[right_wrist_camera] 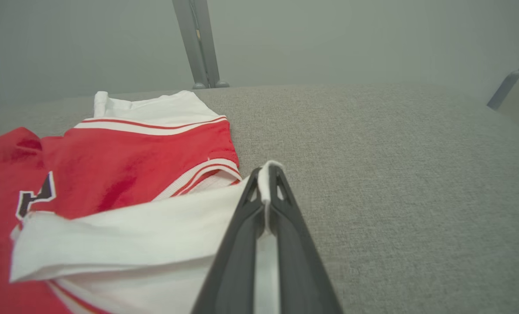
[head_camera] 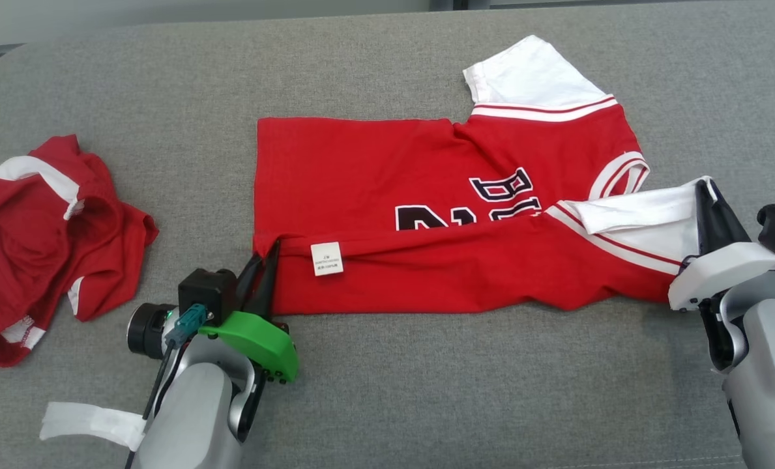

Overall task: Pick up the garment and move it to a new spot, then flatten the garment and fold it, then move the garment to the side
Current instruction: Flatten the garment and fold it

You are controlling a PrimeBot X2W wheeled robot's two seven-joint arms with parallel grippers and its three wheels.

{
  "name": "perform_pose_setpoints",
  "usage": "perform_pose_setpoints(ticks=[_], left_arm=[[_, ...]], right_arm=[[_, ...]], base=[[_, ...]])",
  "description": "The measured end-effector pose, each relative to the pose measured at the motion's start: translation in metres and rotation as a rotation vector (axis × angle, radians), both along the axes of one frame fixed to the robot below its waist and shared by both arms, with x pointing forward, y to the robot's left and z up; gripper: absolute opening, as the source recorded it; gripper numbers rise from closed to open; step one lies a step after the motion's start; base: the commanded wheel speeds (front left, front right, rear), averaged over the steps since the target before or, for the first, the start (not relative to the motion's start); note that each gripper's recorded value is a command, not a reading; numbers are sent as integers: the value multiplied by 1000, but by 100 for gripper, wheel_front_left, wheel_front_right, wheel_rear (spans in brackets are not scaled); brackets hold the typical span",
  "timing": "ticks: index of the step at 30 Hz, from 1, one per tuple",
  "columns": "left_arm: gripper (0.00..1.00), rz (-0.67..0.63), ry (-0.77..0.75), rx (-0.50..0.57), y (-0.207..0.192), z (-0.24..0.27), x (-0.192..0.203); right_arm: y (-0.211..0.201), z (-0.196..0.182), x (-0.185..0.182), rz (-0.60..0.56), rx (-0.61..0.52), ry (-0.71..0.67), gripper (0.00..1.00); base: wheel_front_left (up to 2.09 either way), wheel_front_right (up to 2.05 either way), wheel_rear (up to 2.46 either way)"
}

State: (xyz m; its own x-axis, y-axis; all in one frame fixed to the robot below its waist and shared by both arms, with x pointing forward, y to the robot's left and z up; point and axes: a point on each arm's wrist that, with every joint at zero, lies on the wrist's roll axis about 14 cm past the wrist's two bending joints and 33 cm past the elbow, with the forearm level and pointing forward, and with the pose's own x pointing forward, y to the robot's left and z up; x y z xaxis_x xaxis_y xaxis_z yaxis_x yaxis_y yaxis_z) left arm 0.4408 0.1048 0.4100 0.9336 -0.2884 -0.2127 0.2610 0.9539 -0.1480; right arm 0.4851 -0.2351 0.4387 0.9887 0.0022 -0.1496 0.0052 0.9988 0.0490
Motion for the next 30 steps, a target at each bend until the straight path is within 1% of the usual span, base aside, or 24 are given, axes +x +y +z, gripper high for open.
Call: perform_pose_setpoints(ticks=[1,2,3,4,5,6,12,16,19,25,30], left_arm=[[5,-12,-4,-6,-4,1,1],[31,-22,-9,-9,-8,3,3],[45,-25,-13,-14,-10,4,4],[54,-23,-15,-17,-10,5,5],[70,-21,-13,-19,-9,4,6],[100,-19,-11,-19,-9,3,6],[100,32,-36,-3,7,9,9],[100,57,-39,-1,15,11,2],[100,81,-42,-8,22,12,-7],[100,89,-21,-29,20,6,-21],[100,87,-4,-33,18,0,-23]], right_arm=[[3,-1,1,5,3,3,15],[5,-1,3,11,4,2,45],[7,0,6,18,1,-2,100],[9,1,7,22,0,-2,100],[10,0,8,22,3,-1,100],[11,-1,8,23,5,2,100],[6,3,10,2,17,-7,100],[-2,5,2,-21,21,-18,100],[-5,-6,-17,-31,31,11,100],[-11,-33,-53,-64,65,92,100],[-7,-46,-61,-68,88,126,100]], base=[[0,0,0],[0,0,0],[0,0,0],[0,0,0],[0,0,0],[0,0,0],[0,0,0],[0,0,0],[0,0,0],[0,0,0],[0,0,0]])
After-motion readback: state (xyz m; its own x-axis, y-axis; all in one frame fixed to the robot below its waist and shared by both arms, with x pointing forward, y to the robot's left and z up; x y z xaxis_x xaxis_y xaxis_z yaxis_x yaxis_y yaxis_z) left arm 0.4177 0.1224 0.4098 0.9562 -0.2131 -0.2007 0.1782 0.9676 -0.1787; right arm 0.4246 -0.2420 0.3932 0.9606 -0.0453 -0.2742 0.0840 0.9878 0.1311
